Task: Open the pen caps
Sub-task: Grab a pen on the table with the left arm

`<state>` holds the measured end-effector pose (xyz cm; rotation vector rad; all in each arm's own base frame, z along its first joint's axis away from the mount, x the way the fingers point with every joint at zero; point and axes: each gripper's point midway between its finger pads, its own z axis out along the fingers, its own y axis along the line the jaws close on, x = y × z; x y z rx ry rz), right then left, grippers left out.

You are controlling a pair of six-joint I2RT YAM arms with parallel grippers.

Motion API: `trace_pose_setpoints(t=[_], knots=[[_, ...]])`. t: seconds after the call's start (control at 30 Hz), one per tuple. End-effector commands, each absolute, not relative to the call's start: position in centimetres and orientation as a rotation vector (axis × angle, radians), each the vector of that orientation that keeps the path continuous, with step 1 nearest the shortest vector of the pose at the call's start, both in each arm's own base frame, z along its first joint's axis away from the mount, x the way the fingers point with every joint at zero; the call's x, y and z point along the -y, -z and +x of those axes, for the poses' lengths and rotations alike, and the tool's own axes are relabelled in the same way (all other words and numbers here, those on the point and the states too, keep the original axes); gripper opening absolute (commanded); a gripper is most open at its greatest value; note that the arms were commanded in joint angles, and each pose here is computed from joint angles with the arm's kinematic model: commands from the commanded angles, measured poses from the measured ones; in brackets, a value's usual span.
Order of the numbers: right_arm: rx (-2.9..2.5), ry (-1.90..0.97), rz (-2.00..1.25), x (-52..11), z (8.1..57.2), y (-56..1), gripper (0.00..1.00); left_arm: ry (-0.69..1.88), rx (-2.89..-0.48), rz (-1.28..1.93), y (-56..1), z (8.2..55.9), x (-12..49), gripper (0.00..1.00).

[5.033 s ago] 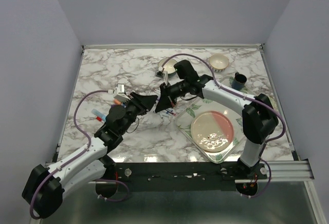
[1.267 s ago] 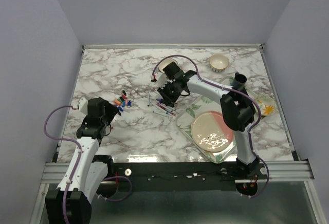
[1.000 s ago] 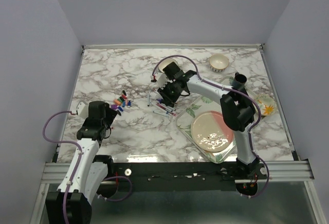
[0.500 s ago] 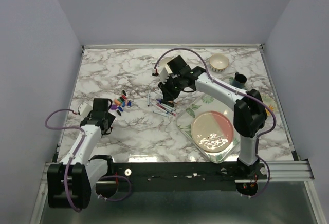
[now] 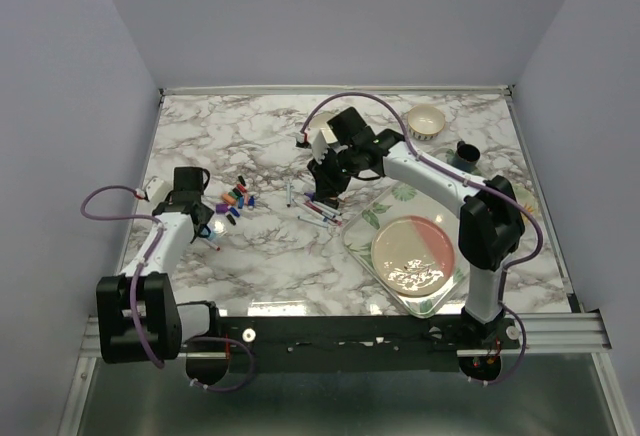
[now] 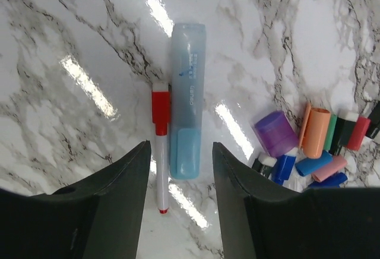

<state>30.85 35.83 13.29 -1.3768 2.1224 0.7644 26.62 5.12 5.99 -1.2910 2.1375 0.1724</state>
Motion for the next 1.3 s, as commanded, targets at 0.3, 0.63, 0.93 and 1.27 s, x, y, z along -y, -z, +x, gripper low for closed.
trace_pose_setpoints(t=[0.3,0.63,0.93,1.27], knots=[[-2.061,-0.853,-1.397,-36.1,28.9,-16.0,0.27,-0.34,-2.225,-1.237,-5.5,29.8,-7.9,0.5],[-2.05,-0.87,-1.398,-36.1,28.6,-16.5,0.26,-0.355,-2.27,-1.271,-4.1,29.9,-8.5,0.5],[-2.051,-0.893,-1.403,-36.2,28.3,-16.5,0.26,-0.384,-2.326,-1.289,-2.3,30.3,-8.8,0.5],[-2.041,-0.9,-1.407,-36.2,28.2,-16.7,0.26,-0.319,-2.367,-1.27,-1.6,31.6,-8.1,0.25]])
